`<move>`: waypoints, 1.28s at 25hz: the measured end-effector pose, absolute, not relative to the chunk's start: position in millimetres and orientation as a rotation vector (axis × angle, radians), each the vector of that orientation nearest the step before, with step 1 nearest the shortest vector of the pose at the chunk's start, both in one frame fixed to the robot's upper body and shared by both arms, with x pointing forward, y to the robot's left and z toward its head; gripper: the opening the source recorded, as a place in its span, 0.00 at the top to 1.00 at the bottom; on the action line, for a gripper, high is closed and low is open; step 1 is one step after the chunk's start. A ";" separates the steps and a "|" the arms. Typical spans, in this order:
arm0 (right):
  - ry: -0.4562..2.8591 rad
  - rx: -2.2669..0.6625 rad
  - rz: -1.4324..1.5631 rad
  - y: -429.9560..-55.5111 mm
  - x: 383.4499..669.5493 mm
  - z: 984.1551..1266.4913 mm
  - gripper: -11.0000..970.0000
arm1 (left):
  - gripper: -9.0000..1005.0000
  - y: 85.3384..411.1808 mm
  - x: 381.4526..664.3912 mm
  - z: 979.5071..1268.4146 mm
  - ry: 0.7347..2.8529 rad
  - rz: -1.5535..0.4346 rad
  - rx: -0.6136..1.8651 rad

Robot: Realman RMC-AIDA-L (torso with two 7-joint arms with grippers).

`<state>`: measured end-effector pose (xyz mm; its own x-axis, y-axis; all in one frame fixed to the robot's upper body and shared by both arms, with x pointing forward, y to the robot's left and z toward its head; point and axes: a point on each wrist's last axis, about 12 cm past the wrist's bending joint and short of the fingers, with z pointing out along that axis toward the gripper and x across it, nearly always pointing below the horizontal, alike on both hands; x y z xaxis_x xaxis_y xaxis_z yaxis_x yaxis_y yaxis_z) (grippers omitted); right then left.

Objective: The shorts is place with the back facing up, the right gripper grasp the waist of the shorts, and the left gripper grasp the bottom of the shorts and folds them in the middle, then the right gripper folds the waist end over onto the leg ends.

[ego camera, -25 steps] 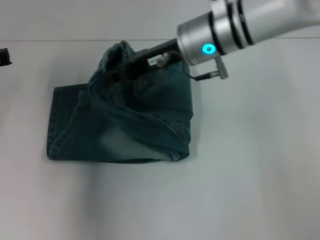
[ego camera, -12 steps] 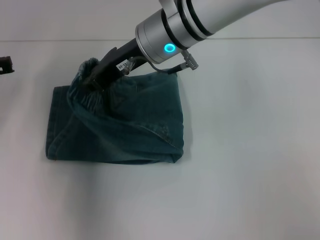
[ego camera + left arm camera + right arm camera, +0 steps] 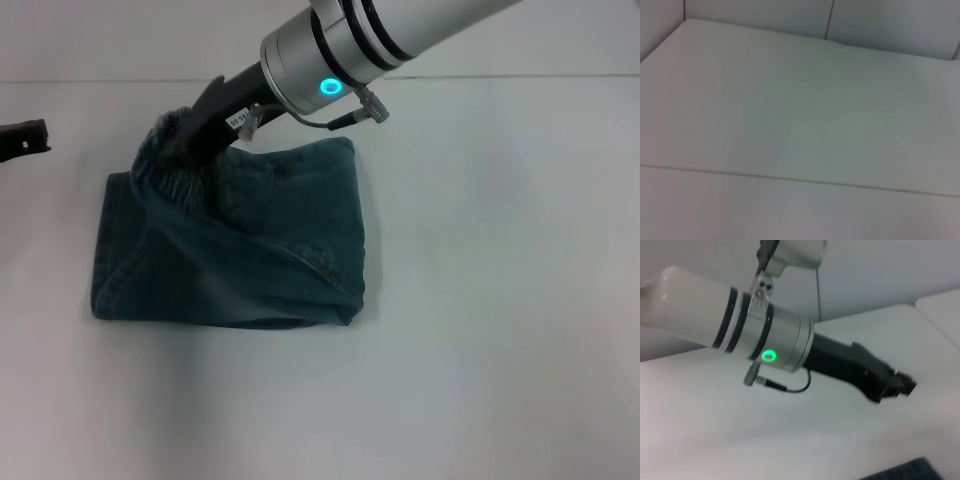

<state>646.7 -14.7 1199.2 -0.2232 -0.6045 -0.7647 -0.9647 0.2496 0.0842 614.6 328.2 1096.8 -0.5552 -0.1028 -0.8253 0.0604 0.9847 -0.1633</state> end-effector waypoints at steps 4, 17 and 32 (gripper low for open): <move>1.828 -1.475 0.724 -14.4 648.6 1200.8 0.91 | 0.93 324.6 614.3 1094.5 2.161 -0.225 -0.016; 1.651 -1.492 0.666 -22.5 644.5 1189.1 0.58 | 0.93 319.6 613.4 1085.8 2.188 -0.238 -0.009; 1.643 -0.969 0.936 -135.8 597.0 1154.1 0.36 | 0.84 319.9 611.3 1104.0 2.104 -0.356 -0.056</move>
